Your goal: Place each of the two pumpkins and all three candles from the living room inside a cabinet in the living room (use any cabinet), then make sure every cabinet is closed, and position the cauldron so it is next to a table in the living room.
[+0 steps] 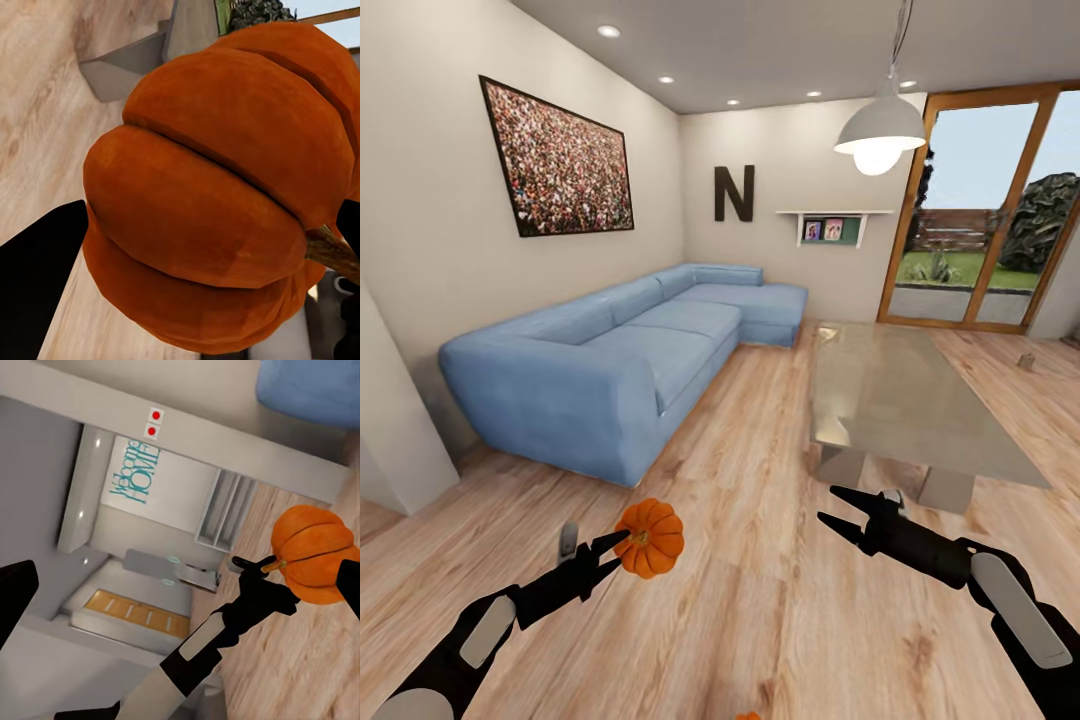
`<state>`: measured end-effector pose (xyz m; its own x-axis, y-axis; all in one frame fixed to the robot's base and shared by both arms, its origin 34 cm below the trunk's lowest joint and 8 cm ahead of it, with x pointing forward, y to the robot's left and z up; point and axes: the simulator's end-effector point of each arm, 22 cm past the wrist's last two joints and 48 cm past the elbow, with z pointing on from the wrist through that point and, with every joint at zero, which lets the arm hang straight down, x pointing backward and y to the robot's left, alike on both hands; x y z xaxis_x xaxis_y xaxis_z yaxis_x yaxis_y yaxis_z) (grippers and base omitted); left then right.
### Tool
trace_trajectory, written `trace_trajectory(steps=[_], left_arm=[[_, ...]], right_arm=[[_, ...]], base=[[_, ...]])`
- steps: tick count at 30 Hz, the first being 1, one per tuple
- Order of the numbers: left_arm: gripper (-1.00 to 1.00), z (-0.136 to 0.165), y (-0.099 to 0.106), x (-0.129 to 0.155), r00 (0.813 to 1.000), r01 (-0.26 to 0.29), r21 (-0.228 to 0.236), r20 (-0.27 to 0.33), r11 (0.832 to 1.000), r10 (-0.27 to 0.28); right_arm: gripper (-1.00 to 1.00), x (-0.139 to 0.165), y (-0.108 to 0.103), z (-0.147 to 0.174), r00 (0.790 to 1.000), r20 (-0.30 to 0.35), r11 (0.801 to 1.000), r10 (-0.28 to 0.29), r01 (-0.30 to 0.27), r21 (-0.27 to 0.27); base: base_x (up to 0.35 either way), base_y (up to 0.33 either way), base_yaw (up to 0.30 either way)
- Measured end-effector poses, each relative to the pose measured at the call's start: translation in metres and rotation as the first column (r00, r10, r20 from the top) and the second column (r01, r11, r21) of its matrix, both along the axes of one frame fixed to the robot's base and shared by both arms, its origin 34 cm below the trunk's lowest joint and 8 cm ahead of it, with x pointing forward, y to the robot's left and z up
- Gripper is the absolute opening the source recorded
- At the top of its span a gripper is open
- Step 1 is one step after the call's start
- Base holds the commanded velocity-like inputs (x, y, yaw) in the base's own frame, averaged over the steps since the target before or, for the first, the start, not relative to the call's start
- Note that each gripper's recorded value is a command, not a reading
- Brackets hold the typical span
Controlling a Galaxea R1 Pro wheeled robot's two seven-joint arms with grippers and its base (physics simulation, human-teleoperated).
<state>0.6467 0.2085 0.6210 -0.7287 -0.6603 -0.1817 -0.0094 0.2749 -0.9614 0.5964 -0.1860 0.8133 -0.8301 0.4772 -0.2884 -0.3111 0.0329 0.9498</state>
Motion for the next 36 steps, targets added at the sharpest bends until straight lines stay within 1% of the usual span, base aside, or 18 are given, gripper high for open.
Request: trace_trajectory(steps=[4, 9, 20, 27, 36], left_arm=[[-1.0, 0.0013, -0.0025, 0.0004, 1.0, 0.003, -0.003, 0.003, 1.0, -0.003], [-1.0, 0.0001, -0.0005, -0.0001, 1.0, 0.001, 0.0, 0.001, 1.0, -0.001], [-1.0, 0.0031, -0.0029, 0.0012, 1.0, 0.005, -0.003, 0.008, 1.0, -0.005], [-1.0, 0.0034, -0.0026, 0.001, 1.0, 0.005, -0.002, 0.008, 1.0, -0.005], [-1.0, 0.0033, -0.002, 0.0011, 1.0, 0.004, -0.002, 0.008, 1.0, -0.004]], right_arm=[[1.0, 0.0001, 0.0008, -0.0011, 1.0, -0.001, 1.0, 0.0, 0.0, -0.005], [1.0, 0.0002, 0.0009, -0.0023, 1.0, -0.003, 1.0, 0.0, 0.0, -0.013], [1.0, 0.0003, 0.0008, -0.0016, 1.0, 0.0, 1.0, -0.001, 0.001, -0.012], [1.0, 0.0003, 0.0011, -0.0025, 1.0, -0.003, 1.0, -0.001, 0.001, -0.014], [1.0, 0.0005, 0.0006, -0.0029, 1.0, -0.004, 1.0, -0.001, 0.001, -0.015]], base=[[0.081, 0.0, 0.0], [0.081, 0.0, 0.0], [0.034, 0.001, 0.0], [0.125, 0.134, 0.0], [0.019, 0.009, 0.0]])
